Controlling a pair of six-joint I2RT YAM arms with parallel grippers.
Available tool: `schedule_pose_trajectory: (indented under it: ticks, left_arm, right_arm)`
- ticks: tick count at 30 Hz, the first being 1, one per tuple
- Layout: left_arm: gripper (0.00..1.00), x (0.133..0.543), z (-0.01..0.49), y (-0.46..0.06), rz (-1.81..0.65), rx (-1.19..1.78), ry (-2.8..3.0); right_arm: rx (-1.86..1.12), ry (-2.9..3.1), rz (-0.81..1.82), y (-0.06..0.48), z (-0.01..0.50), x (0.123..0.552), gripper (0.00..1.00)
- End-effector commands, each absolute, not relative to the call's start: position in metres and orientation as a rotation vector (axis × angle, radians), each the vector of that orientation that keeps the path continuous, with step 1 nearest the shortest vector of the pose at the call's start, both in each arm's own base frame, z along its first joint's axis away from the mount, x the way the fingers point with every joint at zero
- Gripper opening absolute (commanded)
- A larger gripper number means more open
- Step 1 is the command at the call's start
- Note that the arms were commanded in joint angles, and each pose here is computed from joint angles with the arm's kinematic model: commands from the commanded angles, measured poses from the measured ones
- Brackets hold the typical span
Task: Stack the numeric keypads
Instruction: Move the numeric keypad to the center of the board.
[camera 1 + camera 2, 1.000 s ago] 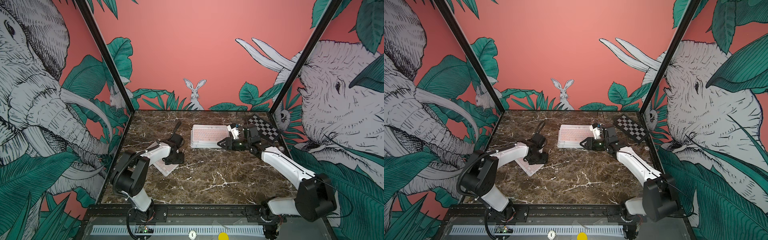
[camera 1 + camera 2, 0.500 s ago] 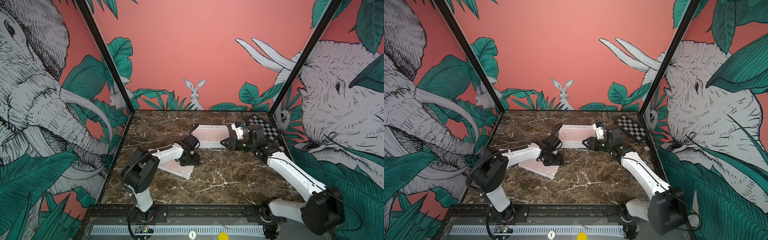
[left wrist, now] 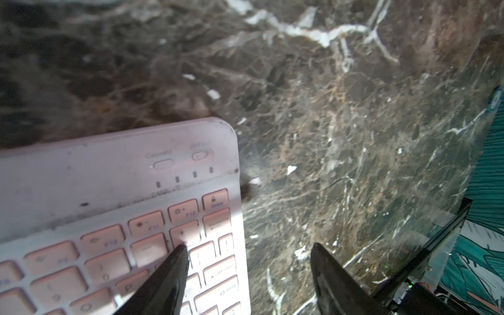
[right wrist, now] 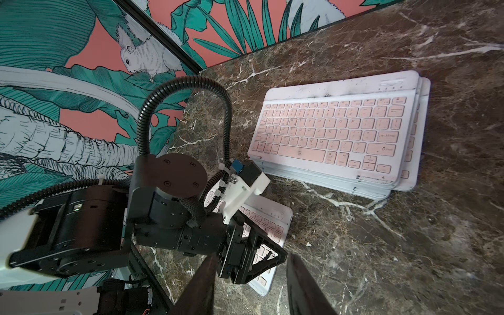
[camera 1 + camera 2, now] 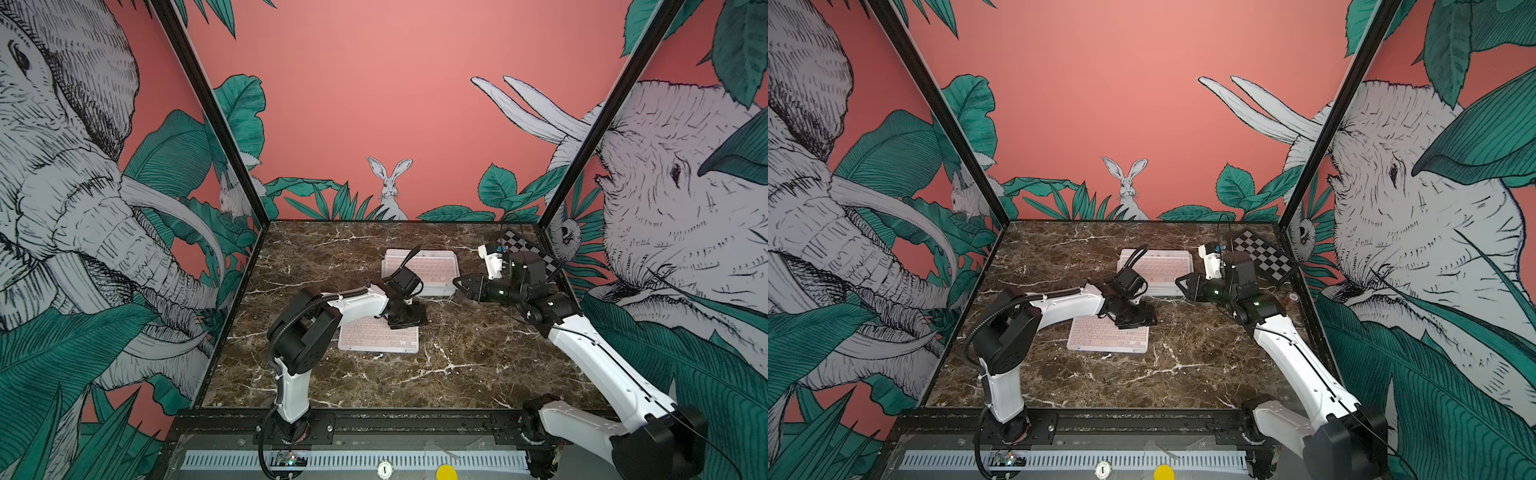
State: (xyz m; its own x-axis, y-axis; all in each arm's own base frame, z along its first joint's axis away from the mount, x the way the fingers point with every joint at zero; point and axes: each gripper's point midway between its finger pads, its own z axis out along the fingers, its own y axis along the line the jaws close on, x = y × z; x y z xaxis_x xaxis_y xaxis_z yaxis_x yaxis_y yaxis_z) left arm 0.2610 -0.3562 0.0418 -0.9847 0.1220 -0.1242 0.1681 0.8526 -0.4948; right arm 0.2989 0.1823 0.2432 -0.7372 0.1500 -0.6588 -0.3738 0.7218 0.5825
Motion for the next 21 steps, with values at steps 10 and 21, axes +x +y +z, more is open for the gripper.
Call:
schedule_pose_trajectory:
  ticks: [10,21]
  left_arm:
    - [0.72,0.250,0.052,-0.411,-0.907,0.275,2.905]
    - [0.73,0.293,0.100,-0.265,-0.687,0.024,2.761]
  right_arm:
    - [-0.050,2.207,0.886,0.152,0.245,0.300,0.42]
    - [-0.044,2.292,0.901,0.159,0.206,0.295,0.41]
